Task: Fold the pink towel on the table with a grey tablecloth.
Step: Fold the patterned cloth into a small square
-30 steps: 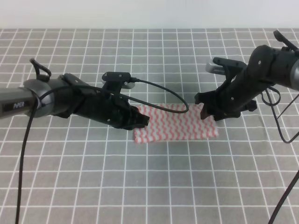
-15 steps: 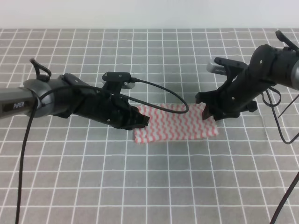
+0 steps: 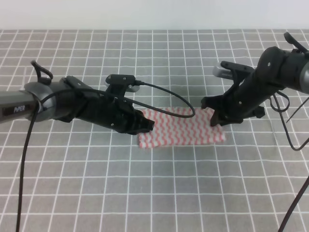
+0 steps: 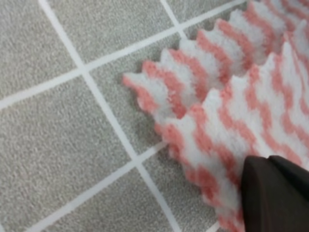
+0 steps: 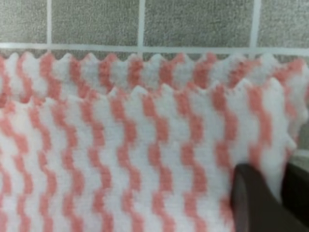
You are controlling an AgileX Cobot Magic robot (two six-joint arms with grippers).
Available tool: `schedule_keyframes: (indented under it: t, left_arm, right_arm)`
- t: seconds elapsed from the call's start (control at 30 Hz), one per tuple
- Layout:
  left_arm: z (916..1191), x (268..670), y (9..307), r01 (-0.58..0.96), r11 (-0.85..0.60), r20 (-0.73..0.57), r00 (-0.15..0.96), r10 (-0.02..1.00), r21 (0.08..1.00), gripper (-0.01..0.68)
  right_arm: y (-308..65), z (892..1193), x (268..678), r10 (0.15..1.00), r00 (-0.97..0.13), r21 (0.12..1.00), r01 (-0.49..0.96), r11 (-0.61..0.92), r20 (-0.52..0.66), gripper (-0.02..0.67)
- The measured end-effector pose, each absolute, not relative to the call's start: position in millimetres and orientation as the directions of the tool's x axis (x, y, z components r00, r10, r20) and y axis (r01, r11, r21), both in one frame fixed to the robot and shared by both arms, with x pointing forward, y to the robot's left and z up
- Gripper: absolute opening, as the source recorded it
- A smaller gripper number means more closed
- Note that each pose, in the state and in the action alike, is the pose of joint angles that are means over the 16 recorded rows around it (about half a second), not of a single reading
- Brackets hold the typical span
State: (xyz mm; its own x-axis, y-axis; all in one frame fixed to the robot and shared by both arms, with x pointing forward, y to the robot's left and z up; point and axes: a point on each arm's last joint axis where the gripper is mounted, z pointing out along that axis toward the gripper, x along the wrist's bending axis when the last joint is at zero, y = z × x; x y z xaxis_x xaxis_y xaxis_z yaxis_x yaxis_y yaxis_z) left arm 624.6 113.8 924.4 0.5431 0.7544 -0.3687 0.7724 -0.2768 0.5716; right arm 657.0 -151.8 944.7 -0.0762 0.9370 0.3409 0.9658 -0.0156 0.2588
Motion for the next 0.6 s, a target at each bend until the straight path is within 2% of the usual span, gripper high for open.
schedule_keyframes:
  t: [0.33, 0.6]
  left_arm:
    - [924.3, 624.5, 113.8, 0.77, -0.28, -0.366, 0.546, 0.753, 0.573, 0.0]
    - [924.2, 624.4, 113.8, 0.77, -0.283, -0.365, 0.548, 0.752, 0.572, 0.0]
  right_arm:
    - [-145.1, 961.9, 663.3, 0.919, -0.09, 0.257, 0.966, -0.012, 0.383, 0.0]
    - [-133.7, 977.0, 666.5, 0.868, -0.122, 0.272, 0.962, -0.016, 0.482, -0.001]
